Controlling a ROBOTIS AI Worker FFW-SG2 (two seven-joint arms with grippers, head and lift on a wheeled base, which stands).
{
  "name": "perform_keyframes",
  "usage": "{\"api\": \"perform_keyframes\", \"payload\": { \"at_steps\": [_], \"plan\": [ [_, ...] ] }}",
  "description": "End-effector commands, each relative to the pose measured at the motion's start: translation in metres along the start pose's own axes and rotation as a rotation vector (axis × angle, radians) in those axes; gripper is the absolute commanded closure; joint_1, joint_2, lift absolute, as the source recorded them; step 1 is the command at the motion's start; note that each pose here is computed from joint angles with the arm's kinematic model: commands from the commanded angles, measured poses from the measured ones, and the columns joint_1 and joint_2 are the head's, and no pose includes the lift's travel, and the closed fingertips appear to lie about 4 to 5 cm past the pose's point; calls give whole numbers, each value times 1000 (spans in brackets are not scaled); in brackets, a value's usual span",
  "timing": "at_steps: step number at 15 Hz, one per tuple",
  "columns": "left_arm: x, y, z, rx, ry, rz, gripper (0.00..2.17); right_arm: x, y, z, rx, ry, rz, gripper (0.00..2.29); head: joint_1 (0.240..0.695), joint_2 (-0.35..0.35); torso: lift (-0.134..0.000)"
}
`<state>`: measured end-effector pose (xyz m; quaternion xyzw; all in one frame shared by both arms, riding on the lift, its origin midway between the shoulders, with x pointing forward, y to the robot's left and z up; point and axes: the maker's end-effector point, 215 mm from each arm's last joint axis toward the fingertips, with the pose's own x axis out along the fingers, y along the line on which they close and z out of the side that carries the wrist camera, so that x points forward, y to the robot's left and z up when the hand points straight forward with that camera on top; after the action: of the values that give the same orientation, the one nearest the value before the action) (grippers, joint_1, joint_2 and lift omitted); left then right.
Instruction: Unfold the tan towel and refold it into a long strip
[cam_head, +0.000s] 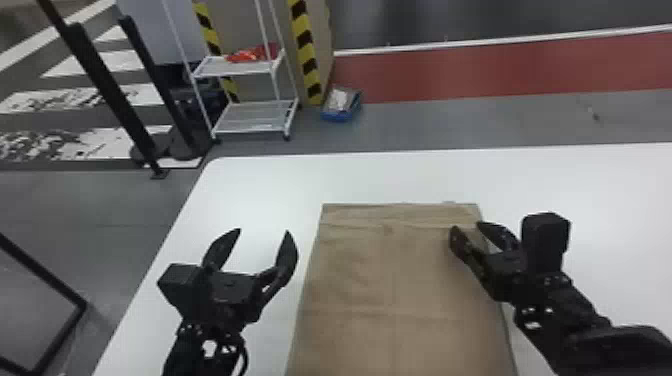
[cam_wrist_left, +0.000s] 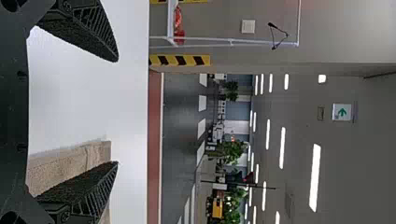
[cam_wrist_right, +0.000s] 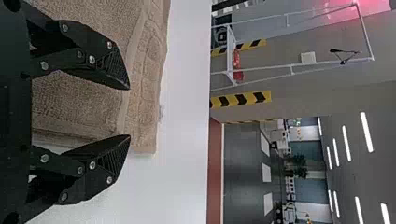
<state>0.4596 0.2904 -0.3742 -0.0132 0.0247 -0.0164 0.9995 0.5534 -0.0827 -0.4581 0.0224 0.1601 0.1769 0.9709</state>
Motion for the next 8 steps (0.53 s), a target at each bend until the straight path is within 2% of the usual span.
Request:
{"api": "perform_keyframes", "payload": {
  "at_steps": [1,4,6,8],
  "plan": [
    [0,1,0,1,0,1,97,1,1,-2,-2,7,1,707,695,222,-125],
    [0,1,0,2,1,0,97,1,1,-2,2,6,2,707,695,226,-125],
    [0,1,-1,1,2,0,97,1,2,-2,5,5,3,822,695,226,-125],
    [-1,1,-2,1,4,0,97,1,2,-2,7,5,3,822,695,226,-125]
  ]
}}
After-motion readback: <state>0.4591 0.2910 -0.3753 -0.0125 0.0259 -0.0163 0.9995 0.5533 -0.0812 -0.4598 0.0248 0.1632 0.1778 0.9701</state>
